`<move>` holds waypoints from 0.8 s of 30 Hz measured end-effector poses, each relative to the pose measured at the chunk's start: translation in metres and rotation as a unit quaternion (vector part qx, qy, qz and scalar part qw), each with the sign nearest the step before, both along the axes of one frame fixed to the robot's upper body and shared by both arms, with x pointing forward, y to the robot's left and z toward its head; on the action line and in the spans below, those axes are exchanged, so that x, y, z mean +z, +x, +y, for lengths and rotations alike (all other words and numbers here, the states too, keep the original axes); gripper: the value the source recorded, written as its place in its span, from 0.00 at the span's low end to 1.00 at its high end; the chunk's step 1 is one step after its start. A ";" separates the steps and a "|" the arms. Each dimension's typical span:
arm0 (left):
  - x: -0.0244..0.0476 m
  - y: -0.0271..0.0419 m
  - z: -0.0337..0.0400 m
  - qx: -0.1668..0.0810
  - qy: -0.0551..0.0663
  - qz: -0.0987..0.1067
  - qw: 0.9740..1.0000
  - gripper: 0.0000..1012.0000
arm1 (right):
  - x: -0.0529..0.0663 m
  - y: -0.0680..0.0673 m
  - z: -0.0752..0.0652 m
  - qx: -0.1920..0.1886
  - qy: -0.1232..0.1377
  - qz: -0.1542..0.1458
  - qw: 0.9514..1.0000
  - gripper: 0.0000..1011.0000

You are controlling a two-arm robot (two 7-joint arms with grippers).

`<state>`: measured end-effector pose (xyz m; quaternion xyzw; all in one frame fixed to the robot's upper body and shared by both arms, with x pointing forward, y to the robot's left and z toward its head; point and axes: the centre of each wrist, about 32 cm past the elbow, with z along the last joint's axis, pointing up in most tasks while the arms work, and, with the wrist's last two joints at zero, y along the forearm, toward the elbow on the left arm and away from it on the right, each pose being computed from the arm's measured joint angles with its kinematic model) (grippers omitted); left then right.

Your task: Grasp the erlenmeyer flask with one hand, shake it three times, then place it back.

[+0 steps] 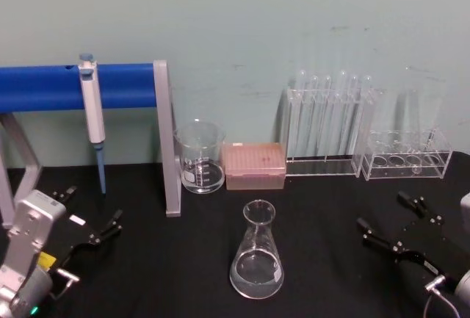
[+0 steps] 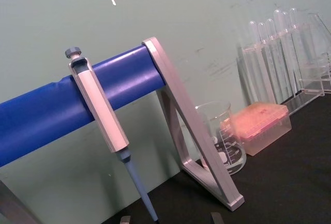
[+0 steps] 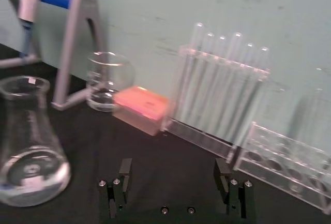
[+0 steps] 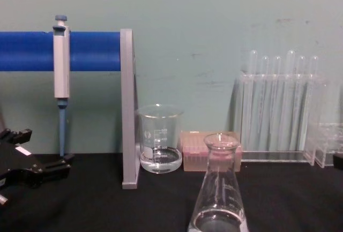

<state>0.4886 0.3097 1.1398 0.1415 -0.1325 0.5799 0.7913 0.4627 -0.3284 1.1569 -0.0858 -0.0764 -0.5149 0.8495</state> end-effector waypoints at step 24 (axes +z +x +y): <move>0.0000 0.0000 0.0000 0.000 0.000 0.000 1.000 0.99 | 0.004 0.006 0.025 0.161 0.060 0.018 0.985 0.99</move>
